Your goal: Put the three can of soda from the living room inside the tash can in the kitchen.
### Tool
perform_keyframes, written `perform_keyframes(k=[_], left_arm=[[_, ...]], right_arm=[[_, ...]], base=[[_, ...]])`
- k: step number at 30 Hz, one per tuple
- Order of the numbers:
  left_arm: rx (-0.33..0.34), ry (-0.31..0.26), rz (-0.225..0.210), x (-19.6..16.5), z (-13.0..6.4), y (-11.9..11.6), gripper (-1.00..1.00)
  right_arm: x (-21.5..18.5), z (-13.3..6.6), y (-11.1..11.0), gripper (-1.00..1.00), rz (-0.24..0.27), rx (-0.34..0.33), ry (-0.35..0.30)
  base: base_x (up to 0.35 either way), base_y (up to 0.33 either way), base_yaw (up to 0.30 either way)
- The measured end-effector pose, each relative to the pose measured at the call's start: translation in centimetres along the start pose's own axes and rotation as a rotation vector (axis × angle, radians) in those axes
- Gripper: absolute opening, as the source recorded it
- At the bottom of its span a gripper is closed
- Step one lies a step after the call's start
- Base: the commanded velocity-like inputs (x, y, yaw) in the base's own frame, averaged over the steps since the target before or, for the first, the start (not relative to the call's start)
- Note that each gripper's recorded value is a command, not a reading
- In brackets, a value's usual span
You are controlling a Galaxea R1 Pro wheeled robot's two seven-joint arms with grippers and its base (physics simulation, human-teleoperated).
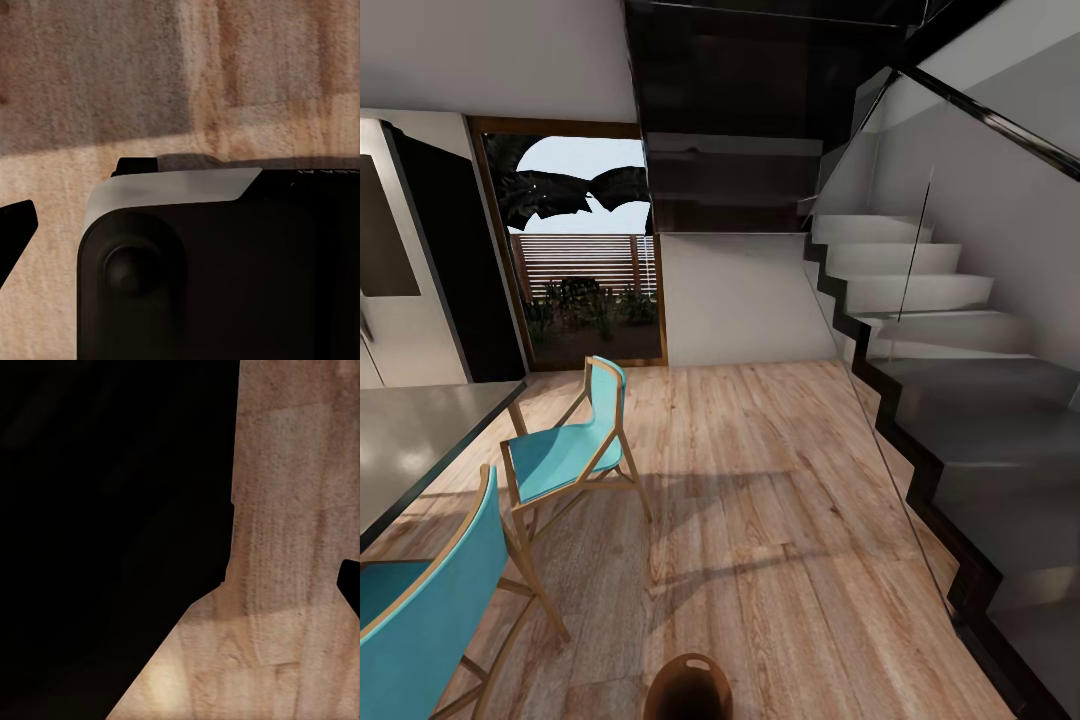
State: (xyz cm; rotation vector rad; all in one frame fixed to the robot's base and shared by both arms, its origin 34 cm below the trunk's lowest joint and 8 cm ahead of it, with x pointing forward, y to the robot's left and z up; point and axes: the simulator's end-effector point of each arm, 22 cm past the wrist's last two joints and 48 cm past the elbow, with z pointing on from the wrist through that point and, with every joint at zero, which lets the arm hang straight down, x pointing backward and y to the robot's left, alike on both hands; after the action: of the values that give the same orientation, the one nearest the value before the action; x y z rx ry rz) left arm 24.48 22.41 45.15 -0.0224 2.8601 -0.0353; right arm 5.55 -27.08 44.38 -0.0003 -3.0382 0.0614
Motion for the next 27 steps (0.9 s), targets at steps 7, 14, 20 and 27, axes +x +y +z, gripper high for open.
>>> perform_keyframes(k=[7, 14, 20, 27], left_arm=[[0.000, 0.000, 0.000, 0.00, 0.00, 0.00, 1.00], [0.000, 0.000, 0.000, 0.00, 0.00, 0.00, 1.00], [0.000, 0.000, 0.000, 0.00, 0.00, 0.00, 1.00], [0.000, 0.000, 0.000, 0.00, 0.00, 0.00, 1.00]], right_arm=[[0.00, 0.00, 0.00, 1.00, 0.000, 0.000, 0.000], [0.00, 0.00, 0.00, 1.00, 0.000, 0.000, 0.000], [0.00, 0.00, 0.00, 1.00, 0.000, 0.000, 0.000], [0.00, 0.00, 0.00, 1.00, 0.000, 0.000, 0.000]], base=[[0.000, 0.000, 0.000], [0.000, 0.000, 0.000], [0.000, 0.000, 0.000], [0.000, 0.000, 0.000]])
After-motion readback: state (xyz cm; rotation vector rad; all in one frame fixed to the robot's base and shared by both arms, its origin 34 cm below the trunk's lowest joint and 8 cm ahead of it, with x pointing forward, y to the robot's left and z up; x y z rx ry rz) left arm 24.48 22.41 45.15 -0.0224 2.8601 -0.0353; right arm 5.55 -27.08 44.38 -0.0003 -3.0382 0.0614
